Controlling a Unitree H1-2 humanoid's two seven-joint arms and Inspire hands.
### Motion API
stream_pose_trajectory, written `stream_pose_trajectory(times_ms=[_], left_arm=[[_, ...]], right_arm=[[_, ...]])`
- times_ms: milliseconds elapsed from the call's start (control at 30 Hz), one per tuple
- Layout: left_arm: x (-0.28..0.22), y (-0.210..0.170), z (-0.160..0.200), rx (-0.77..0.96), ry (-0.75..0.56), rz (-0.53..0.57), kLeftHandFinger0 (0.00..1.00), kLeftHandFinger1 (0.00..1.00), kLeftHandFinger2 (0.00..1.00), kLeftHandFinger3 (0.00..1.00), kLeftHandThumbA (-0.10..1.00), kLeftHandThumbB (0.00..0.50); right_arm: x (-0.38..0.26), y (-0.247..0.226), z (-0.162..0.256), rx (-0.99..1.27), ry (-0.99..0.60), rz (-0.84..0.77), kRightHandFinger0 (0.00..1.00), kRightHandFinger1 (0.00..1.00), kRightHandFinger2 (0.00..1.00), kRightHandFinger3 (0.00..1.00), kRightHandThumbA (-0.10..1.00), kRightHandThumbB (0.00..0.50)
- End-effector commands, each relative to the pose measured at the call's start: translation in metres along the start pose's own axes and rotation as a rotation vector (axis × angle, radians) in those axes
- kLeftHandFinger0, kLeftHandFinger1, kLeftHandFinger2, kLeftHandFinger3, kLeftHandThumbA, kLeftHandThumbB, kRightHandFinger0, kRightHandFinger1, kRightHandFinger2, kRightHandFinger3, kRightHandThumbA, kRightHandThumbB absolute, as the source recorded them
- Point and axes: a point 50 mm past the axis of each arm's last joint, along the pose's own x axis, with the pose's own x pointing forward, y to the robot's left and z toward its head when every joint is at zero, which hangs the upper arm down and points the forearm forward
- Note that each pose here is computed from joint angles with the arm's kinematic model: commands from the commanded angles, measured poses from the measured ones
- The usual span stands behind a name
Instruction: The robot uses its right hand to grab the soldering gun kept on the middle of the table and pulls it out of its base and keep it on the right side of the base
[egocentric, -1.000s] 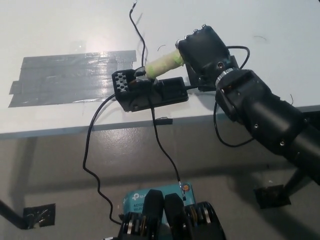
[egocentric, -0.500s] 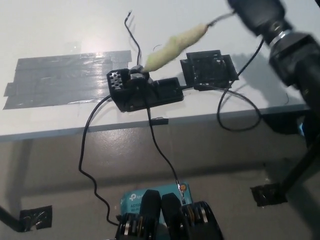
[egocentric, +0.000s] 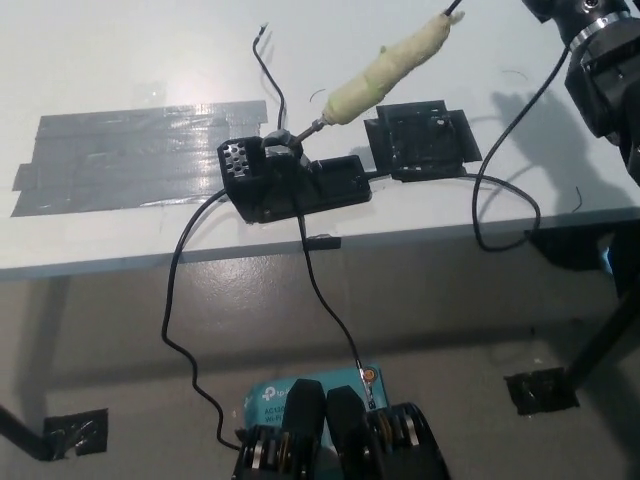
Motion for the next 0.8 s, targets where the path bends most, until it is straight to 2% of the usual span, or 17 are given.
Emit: stream_pose_trajectory(times_ms=[0,33,67,200,267,300,333,367,400,467,500,533,567,600,633,700,767], left_arm=[[-0.006,0.0,0.001,0.004,0.004,-0.002,0.9,0.96,1.0,1.0,0.68,0.209],[-0.005,-0.003,0.001,0.009,0.005,-0.009,0.9,0.95,1.0,1.0,0.7,0.21],[-0.006,-0.005,0.001,0.002,0.002,-0.008,0.91,0.97,1.0,1.0,0.69,0.206],[-0.008,-0.005,-0.003,-0.011,0.007,-0.001,0.92,0.98,1.0,1.0,0.68,0.198],[-0.008,-0.004,-0.002,-0.008,0.007,-0.003,0.93,0.99,1.0,1.0,0.68,0.197],[-0.008,-0.002,-0.004,-0.007,0.012,-0.001,0.94,0.99,1.0,1.0,0.69,0.205],[-0.008,-0.001,-0.004,-0.004,0.013,-0.003,0.94,0.99,1.0,1.0,0.7,0.206],[-0.007,-0.001,-0.004,-0.004,0.014,-0.001,0.93,0.98,1.0,1.0,0.7,0.207],[-0.007,-0.001,-0.004,0.001,0.016,0.001,0.93,0.98,1.0,1.0,0.71,0.202],[-0.008,-0.001,-0.004,0.008,0.017,0.001,0.93,0.98,1.0,1.0,0.72,0.202],[-0.009,-0.003,-0.005,0.002,0.02,-0.001,0.92,0.96,1.0,1.0,0.71,0.198],[-0.009,-0.004,-0.006,-0.001,0.02,-0.003,0.91,0.96,1.0,1.0,0.71,0.197],[-0.01,-0.004,-0.006,0.002,0.02,-0.003,0.9,0.95,1.0,1.0,0.72,0.194],[-0.011,-0.005,-0.006,0.003,0.022,-0.002,0.91,0.95,1.0,1.0,0.72,0.199],[-0.011,-0.005,-0.006,0.001,0.023,-0.007,0.91,0.95,1.0,1.0,0.73,0.205],[-0.012,-0.006,-0.007,0.011,0.026,-0.014,0.91,0.96,1.0,1.0,0.76,0.196],[-0.012,-0.006,-0.007,0.009,0.026,-0.015,0.91,0.95,1.0,1.0,0.77,0.196]], right_arm=[[0.002,-0.016,-0.017,-0.002,0.064,-0.018,0.0,0.0,0.1,0.54,0.04,0.209],[-0.004,-0.011,-0.016,0.0,0.064,0.002,0.0,0.0,0.1,0.5,0.03,0.214],[-0.013,0.002,-0.016,-0.013,0.059,0.019,0.0,0.0,0.09,0.41,-0.03,0.28],[-0.019,0.009,-0.021,0.001,0.079,0.029,0.0,0.0,0.05,0.36,-0.1,0.264],[-0.019,0.008,-0.026,0.009,0.099,0.046,0.0,0.0,0.06,0.37,-0.09,0.268],[-0.017,0.004,-0.034,0.003,0.115,0.021,0.0,0.0,0.03,0.3,0.05,0.04],[-0.015,-0.002,-0.045,-0.019,0.128,-0.013,0.0,0.0,0.01,0.25,0.13,0.002],[-0.013,-0.007,-0.049,-0.009,0.137,-0.015,0.0,0.0,0.0,0.16,0.12,0.0],[-0.011,-0.01,-0.051,0.001,0.141,-0.015,0.0,0.0,0.06,0.22,0.08,0.0],[-0.009,-0.012,-0.053,0.006,0.142,-0.012,0.0,0.0,0.07,0.24,0.07,0.0],[-0.005,-0.016,-0.058,0.0,0.159,-0.002,0.0,0.0,0.08,0.08,0.16,0.015],[-0.004,-0.018,-0.06,-0.001,0.165,0.002,0.0,0.0,0.13,0.05,0.19,0.001],[-0.003,-0.022,-0.063,0.008,0.172,-0.002,0.0,0.0,0.15,0.01,0.0,0.0],[0.001,-0.031,-0.07,0.031,0.196,-0.005,0.0,0.0,0.19,0.03,-0.1,0.0],[0.006,-0.04,-0.076,0.039,0.219,-0.026,0.0,0.0,0.2,0.08,-0.1,0.0],[0.013,-0.052,-0.083,0.061,0.257,-0.015,0.0,0.0,0.3,0.35,-0.1,0.0],[0.015,-0.056,-0.084,0.066,0.268,-0.025,0.0,0.0,0.31,0.48,-0.1,0.0]])
